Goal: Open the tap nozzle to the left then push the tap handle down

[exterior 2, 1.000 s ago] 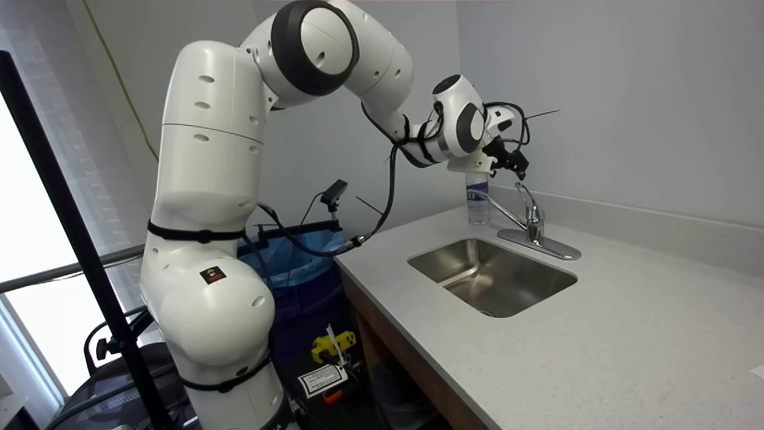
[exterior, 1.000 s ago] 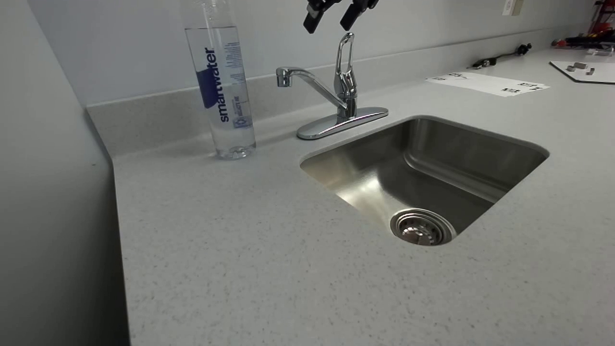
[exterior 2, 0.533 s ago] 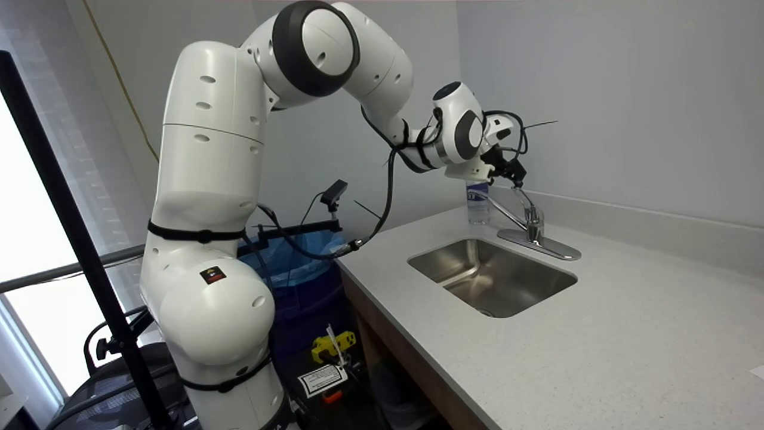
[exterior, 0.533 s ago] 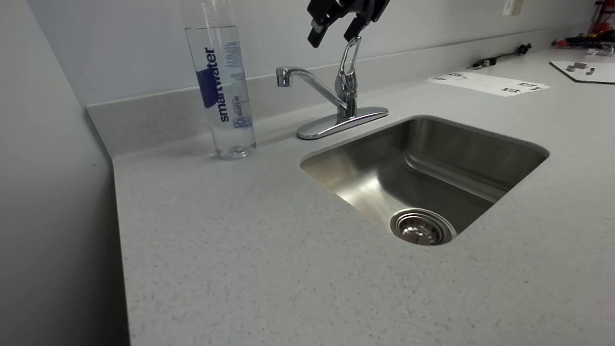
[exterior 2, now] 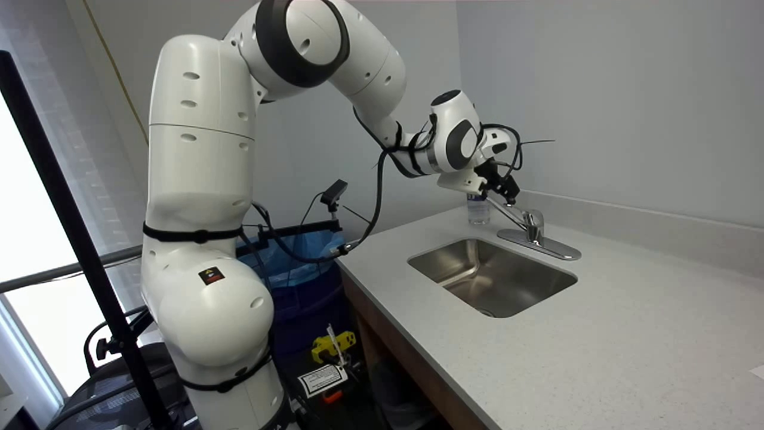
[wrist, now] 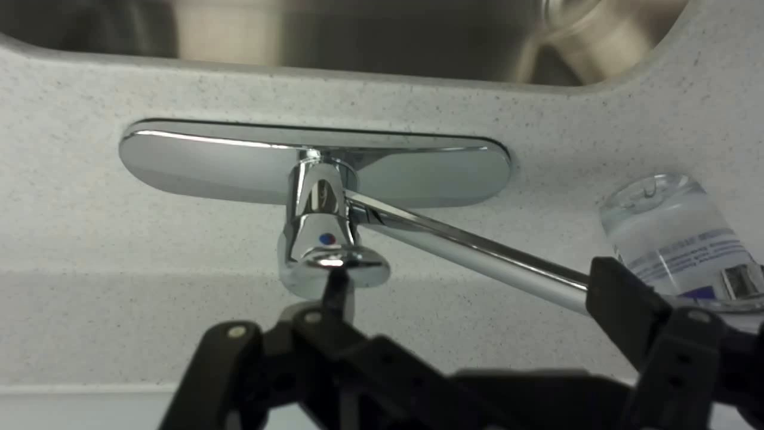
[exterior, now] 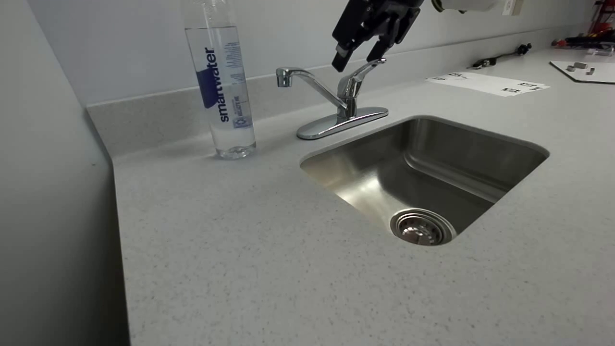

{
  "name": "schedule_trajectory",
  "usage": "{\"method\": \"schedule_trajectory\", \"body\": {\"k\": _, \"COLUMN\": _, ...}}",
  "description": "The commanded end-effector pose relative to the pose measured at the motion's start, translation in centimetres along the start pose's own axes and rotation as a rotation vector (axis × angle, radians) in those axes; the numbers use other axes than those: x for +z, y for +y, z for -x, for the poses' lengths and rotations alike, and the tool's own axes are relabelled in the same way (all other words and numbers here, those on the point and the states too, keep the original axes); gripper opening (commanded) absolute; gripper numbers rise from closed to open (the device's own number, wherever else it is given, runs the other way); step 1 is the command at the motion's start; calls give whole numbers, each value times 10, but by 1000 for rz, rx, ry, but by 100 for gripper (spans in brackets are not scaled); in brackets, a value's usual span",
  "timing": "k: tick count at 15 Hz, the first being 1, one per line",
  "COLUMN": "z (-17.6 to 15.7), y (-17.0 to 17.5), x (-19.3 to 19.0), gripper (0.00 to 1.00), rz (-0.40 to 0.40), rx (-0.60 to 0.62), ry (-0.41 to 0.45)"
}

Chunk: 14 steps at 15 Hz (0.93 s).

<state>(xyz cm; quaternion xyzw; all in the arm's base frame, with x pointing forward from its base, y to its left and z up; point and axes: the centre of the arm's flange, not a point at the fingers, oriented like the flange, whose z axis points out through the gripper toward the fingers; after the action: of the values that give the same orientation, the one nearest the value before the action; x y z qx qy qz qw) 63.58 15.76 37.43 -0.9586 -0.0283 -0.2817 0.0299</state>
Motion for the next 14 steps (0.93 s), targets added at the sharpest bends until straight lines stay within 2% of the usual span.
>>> {"method": "schedule_trajectory", "body": {"k": 1, "z": 24, "y": 15, "x": -21, "gripper": 100, "rz": 5, "rx": -12, "ry": -64}}
{"method": "schedule_trajectory", "body": {"k": 9, "z": 27, "y": 24, "x": -31, "gripper": 100, "rz": 9, "rx": -36, "ry": -57}}
{"method": "schedule_trajectory", "body": {"k": 14, "z": 27, "y": 23, "x": -63, "gripper": 100, "rz": -19, "rx": -36, "ry": -63}}
